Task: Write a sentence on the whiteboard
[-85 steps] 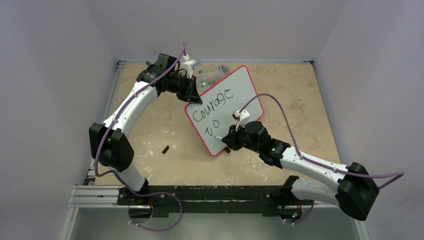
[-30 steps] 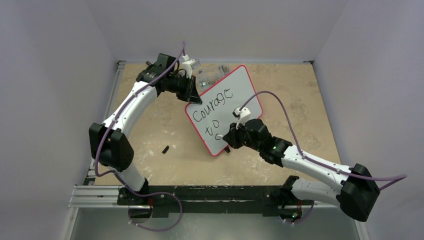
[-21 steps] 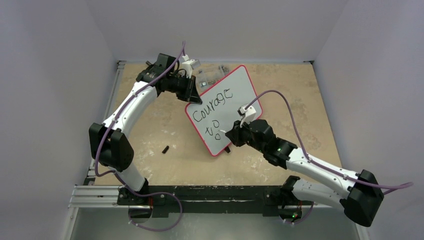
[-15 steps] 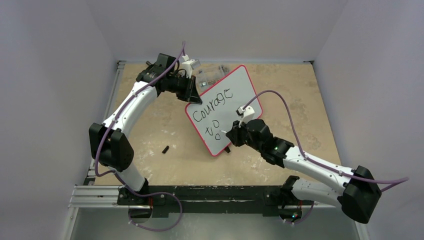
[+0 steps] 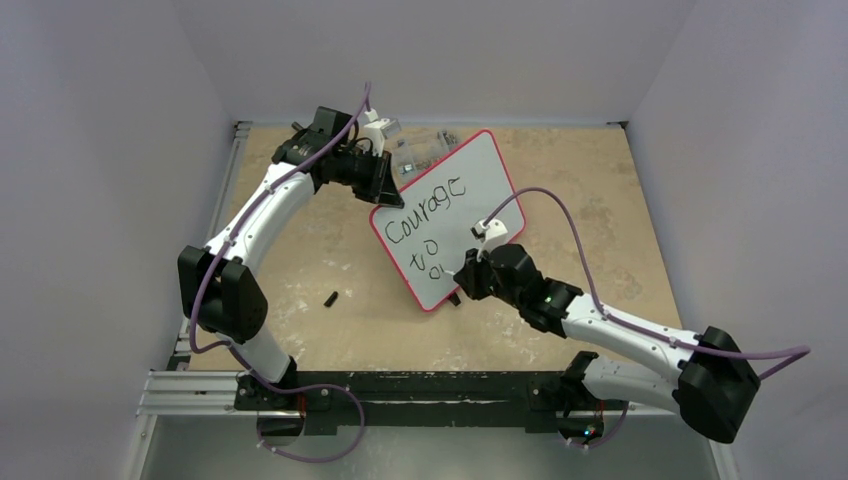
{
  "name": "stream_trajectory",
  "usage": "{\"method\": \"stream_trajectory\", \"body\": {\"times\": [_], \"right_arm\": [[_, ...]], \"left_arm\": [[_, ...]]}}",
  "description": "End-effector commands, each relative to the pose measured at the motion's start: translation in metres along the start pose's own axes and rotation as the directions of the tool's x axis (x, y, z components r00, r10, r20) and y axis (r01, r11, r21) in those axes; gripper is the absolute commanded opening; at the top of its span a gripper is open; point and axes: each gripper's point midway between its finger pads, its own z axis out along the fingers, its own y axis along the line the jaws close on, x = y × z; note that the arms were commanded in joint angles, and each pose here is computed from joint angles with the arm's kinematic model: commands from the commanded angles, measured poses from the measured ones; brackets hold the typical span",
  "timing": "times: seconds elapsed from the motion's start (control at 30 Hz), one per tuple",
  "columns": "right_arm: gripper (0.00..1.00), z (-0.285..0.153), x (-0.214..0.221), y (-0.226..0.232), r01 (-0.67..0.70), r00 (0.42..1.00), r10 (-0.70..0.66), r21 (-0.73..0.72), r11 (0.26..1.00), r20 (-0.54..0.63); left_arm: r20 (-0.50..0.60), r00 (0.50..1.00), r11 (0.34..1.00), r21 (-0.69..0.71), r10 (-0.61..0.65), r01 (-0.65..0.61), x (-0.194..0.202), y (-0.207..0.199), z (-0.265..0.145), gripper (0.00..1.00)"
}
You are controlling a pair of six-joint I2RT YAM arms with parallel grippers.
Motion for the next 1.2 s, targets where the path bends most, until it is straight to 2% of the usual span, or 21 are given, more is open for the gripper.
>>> {"method": "stream_trajectory", "body": {"times": [0.0,0.23,0.83,1.17], "right_arm": [[0.00,0.001,0.011,-0.006,-0.037,0.999,0.038,0.021,0.999,-0.008],[0.00,-0.001,0.011,-0.011,-0.054,0.999,0.054,0.045,0.998,-0.001],[0.00,0.006,-0.052,-0.013,0.000,0.997,-0.010,0.115,0.993,0.082],[0.00,-0.008,-0.054,-0.013,-0.016,0.995,0.006,0.098,0.995,0.102]], "left_arm": [[0.077,0.995,0.997,-0.049,0.064,-0.061,-0.016,0.000,-0.016,0.00],[0.079,0.995,0.997,-0.047,0.065,-0.062,-0.016,-0.001,-0.016,0.00],[0.071,0.996,0.998,-0.042,0.058,-0.055,-0.015,0.000,-0.014,0.00],[0.071,0.996,0.997,-0.046,0.057,-0.054,-0.015,0.001,-0.013,0.00]]}}
